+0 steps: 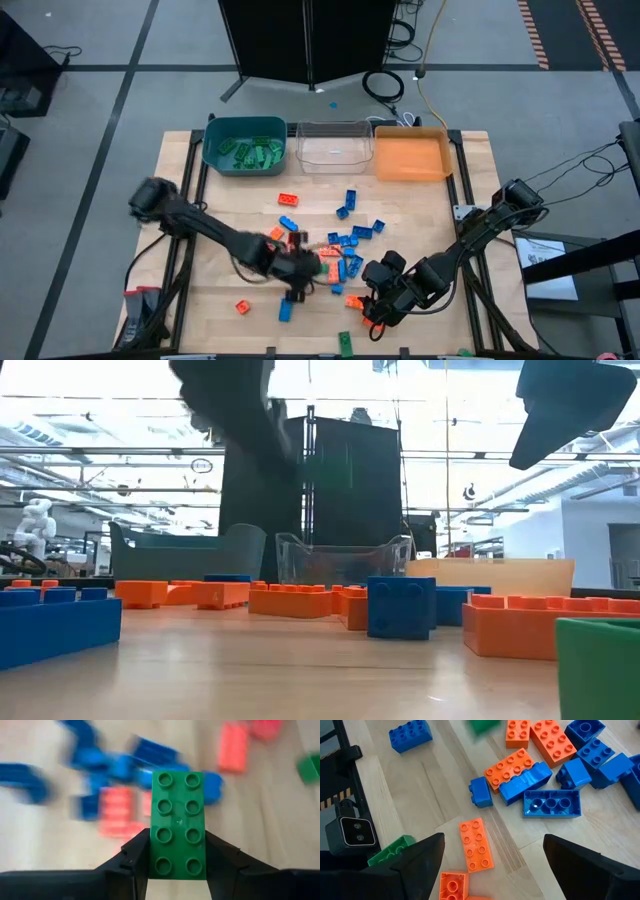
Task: Sort blocks
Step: Put the green game piece into the blue bin
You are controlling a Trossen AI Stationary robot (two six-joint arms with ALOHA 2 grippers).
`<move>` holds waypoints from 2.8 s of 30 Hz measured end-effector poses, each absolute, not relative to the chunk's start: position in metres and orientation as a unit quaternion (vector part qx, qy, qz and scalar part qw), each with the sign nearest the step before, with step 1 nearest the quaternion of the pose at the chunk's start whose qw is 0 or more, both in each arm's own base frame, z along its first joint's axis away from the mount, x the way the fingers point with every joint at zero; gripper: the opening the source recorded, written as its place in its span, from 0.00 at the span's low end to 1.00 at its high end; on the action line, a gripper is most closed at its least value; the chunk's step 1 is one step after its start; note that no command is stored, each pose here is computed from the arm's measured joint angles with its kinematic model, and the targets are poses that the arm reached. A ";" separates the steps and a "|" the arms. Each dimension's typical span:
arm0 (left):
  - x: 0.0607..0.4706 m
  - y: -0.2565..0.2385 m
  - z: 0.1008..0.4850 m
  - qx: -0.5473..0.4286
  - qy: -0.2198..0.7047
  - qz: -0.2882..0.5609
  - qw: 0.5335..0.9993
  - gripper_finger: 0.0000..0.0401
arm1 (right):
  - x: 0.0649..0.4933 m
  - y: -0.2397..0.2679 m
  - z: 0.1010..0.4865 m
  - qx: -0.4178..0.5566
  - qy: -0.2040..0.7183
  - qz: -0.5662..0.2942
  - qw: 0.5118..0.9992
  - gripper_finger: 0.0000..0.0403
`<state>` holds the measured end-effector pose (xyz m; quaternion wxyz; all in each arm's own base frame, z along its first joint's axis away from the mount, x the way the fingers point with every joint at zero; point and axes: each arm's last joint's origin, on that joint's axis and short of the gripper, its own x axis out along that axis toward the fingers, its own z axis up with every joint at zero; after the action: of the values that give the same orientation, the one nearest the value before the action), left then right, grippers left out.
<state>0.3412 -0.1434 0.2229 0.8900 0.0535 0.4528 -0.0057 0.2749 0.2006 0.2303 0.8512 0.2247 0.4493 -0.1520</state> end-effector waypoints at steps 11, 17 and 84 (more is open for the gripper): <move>0.255 -0.029 0.336 0.040 0.343 0.358 0.867 0.36 | 0.275 0.200 0.230 0.221 0.449 -0.153 0.852 0.83; 0.218 0.036 0.355 0.026 0.332 0.483 0.809 0.36 | 0.275 0.200 0.230 0.219 0.444 -0.157 0.855 0.83; 0.214 -0.003 0.321 -0.193 0.229 0.013 0.954 0.82 | 0.305 0.260 0.145 0.217 0.526 0.055 0.821 0.83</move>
<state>0.2143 -0.0027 0.3212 0.9539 -0.1932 0.2294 0.0133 0.3052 0.2598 0.1455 0.8207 0.2166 0.5258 0.0553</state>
